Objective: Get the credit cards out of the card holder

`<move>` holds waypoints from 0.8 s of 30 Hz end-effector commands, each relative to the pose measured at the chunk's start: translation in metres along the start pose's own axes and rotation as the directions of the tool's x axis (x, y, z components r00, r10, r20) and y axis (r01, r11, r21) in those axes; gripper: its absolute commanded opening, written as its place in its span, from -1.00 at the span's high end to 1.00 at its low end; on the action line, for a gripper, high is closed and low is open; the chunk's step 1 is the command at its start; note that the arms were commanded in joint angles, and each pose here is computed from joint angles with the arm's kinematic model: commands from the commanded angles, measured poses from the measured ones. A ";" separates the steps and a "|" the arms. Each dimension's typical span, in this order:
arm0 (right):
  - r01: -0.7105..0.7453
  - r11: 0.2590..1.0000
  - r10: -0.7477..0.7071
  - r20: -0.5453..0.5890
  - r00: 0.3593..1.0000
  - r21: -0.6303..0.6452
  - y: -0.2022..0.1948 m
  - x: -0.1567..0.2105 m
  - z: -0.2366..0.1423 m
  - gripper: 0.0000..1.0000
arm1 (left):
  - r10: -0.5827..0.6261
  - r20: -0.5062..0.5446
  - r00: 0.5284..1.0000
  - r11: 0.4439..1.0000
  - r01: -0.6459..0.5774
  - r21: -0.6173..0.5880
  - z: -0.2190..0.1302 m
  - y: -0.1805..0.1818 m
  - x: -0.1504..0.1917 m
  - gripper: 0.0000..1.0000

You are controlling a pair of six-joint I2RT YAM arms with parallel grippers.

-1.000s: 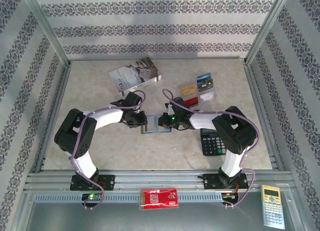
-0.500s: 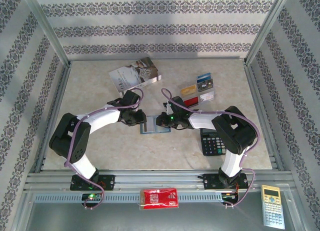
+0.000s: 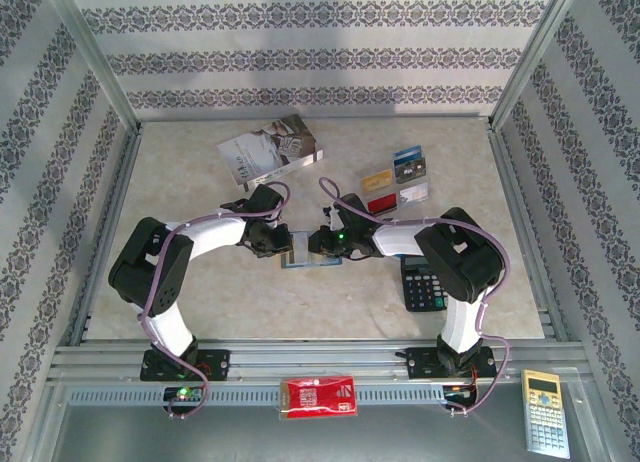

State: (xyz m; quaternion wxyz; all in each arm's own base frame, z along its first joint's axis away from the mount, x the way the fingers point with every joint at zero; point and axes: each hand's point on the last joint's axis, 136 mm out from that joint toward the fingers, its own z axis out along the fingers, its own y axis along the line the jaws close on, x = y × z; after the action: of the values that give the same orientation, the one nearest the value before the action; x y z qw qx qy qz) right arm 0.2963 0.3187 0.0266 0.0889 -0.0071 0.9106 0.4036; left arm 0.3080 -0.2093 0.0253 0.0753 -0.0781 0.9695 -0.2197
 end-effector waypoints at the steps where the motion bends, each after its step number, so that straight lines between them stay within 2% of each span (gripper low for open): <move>1: 0.007 0.999 -0.007 -0.010 1.000 -0.033 0.005 -0.001 0.006 0.66 | -0.032 -0.046 0.998 0.999 0.031 -0.041 0.014 0.013 0.010 0.75; 10: 0.006 0.998 -0.007 -0.023 1.000 -0.060 0.005 0.000 0.010 0.74 | -0.033 -0.080 0.996 0.999 0.031 -0.022 0.022 0.012 0.015 0.84; 24: 0.030 0.995 -0.033 -0.033 0.999 -0.090 0.015 0.003 0.013 0.64 | -0.015 -0.127 0.992 1.000 0.016 0.010 0.029 0.008 0.022 0.84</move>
State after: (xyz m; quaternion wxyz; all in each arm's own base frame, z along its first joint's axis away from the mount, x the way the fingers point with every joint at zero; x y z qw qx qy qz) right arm 0.2976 0.3242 0.0283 0.0816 -0.0113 0.9005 0.4270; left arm 0.3128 -0.2126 0.0246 0.0649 -0.0838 0.9668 -0.2327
